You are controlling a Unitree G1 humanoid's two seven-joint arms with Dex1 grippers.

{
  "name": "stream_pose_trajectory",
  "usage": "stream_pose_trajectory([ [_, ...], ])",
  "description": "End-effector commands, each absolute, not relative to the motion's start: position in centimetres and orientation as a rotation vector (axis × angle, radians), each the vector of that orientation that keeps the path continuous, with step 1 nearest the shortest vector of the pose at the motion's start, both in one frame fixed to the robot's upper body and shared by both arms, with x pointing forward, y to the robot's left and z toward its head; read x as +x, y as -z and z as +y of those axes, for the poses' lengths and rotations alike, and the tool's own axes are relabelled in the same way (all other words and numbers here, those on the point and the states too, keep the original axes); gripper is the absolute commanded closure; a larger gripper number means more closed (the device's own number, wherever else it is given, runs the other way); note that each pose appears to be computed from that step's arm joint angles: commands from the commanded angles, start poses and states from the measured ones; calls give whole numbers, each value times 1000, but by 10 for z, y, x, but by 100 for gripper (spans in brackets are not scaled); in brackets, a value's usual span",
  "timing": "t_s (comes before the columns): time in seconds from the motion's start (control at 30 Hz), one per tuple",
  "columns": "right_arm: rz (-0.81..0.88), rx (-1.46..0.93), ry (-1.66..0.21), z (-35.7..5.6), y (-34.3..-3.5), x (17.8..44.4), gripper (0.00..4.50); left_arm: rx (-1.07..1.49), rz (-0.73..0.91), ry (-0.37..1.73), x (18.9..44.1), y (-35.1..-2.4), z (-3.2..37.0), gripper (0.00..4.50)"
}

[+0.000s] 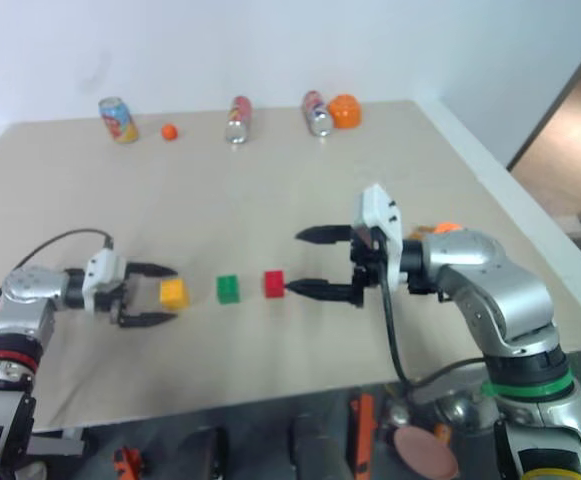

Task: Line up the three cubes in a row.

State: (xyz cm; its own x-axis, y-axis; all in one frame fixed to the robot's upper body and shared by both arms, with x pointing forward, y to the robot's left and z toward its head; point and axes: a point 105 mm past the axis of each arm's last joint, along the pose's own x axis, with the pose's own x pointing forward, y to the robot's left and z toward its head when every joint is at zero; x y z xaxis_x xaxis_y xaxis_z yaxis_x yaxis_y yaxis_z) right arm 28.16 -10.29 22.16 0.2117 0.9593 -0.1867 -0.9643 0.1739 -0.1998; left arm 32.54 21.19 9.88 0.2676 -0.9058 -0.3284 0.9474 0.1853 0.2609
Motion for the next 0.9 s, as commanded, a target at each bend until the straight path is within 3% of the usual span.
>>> stream_pose_trajectory([
  [0.03, -28, -327, -1376, -102, -234, 283, 15, 478, 138, 1308, 324, -102, 222, 2],
  [0.4, -31, -367, -1418, -100, -239, 292, 15, 511, 340, 1240, 309, -117, 270, 2],
  [0.6, -27, -391, -1389, -110, -241, 300, 15, 427, 305, 1008, 319, -147, 302, 2],
  [0.73, -93, -385, -1148, -132, -248, 331, 15, 249, 109, 755, 336, -186, 317, 2],
  [0.9, -169, -253, -808, -160, -248, 357, 15, 142, -74, 546, 338, -200, 302, 2],
])
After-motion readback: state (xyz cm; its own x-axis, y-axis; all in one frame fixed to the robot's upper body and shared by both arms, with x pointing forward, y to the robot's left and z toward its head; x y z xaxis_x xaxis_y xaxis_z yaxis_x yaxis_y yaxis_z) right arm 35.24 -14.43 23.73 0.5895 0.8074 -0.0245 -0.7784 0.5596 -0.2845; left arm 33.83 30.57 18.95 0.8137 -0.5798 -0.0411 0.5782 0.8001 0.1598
